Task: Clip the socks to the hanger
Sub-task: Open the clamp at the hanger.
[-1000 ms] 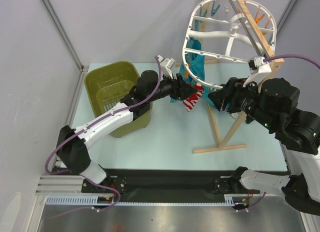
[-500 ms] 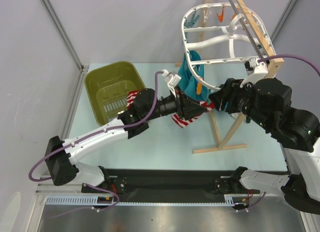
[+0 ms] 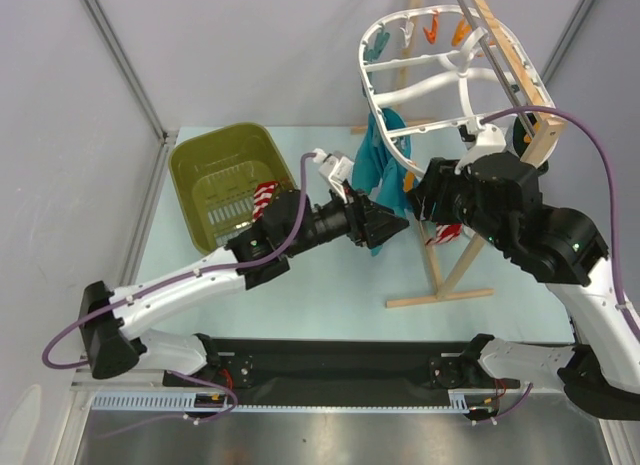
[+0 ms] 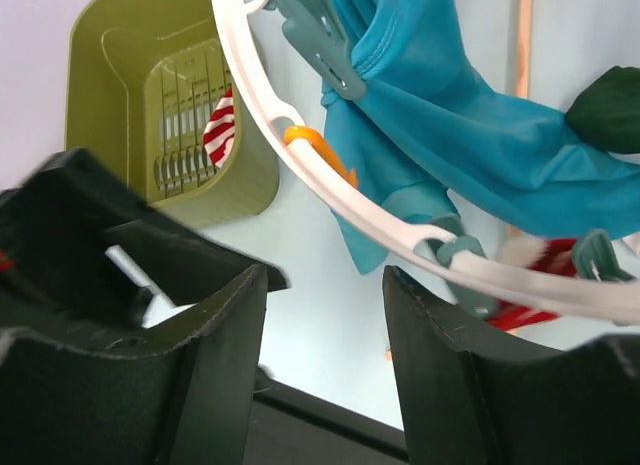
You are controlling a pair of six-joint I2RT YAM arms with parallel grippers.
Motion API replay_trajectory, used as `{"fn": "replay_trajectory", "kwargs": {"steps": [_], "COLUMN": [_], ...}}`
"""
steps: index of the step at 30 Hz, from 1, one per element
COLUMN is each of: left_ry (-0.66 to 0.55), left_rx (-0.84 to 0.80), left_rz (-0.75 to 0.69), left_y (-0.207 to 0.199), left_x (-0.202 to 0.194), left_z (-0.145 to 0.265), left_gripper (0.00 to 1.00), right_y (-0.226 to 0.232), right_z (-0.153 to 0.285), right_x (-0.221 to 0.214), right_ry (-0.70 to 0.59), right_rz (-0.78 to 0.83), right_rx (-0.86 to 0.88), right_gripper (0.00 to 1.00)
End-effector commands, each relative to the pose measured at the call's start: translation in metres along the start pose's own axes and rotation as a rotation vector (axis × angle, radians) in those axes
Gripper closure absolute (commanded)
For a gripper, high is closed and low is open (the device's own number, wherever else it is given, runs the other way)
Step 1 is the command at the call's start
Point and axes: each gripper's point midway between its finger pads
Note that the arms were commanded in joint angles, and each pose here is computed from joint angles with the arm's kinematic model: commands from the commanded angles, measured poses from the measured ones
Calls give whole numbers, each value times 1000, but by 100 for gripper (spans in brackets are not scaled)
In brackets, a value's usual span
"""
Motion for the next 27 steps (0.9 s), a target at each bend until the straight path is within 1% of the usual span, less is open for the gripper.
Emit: {"fn": "replay_trajectory", "kwargs": {"steps": [1, 5, 9, 11, 14, 17, 18, 19, 20, 21, 23, 24, 25, 26, 27], "left_ry": [-94, -105, -98, -86, -69, -60, -81, -62, -63, -85, -69, -91, -99, -80, -91], "left_rx": [21, 23, 12, 3, -14, -10, -16, -2, -7, -29, -18, -34, -7, 25, 44], "left_rz": [-40, -45, -18, -3, 15, 1, -7, -7, -13, -29, -28, -32, -29, -20, -7], "left_y": [-6, -8, -3, -2, -3, 1, -2, 5, 4, -5, 0, -7, -2, 7, 10], "left_x": [28, 29, 12, 3, -9, -14, -5, -13, -11, 2, -2, 9, 11, 3, 7], "left_z": [24, 39, 44, 43, 32, 11, 5, -8, -15, -23, -41, -47, -52, -58, -61], "left_gripper": [40, 48, 52, 52, 52, 51, 47, 44, 41, 41, 41, 41, 41, 41, 41], "right_y": [13, 24, 38, 48, 60, 74, 77, 79, 81, 82, 82, 82, 83, 83, 84], "right_z": [-14, -32, -48, -63, -74, -70, -68, -66, -63, -61, -56, -53, -52, -49, -47], "right_x": [18, 24, 37, 38, 44, 53, 54, 55, 59, 59, 62, 64, 64, 66, 67], "right_ry": [-68, -68, -86, -73, -63, -71, -73, -72, -78, -76, -77, -81, -77, -84, -86], "right_rz": [-8, 15, 28, 48, 70, 71, 69, 67, 64, 60, 56, 51, 52, 47, 43], "right_rx": [31, 44, 74, 96, 129, 193, 208, 218, 230, 233, 238, 240, 243, 246, 251], "right_gripper": [45, 45, 45, 45, 45, 45, 45, 45, 45, 45, 45, 45, 45, 46, 46]}}
Point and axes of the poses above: each gripper's point midway between its finger pads, its own z axis back along the fingers, its own y axis along the line the jaws close on, x = y × z, and after that the axes turned 1 degree about -z, right-handed
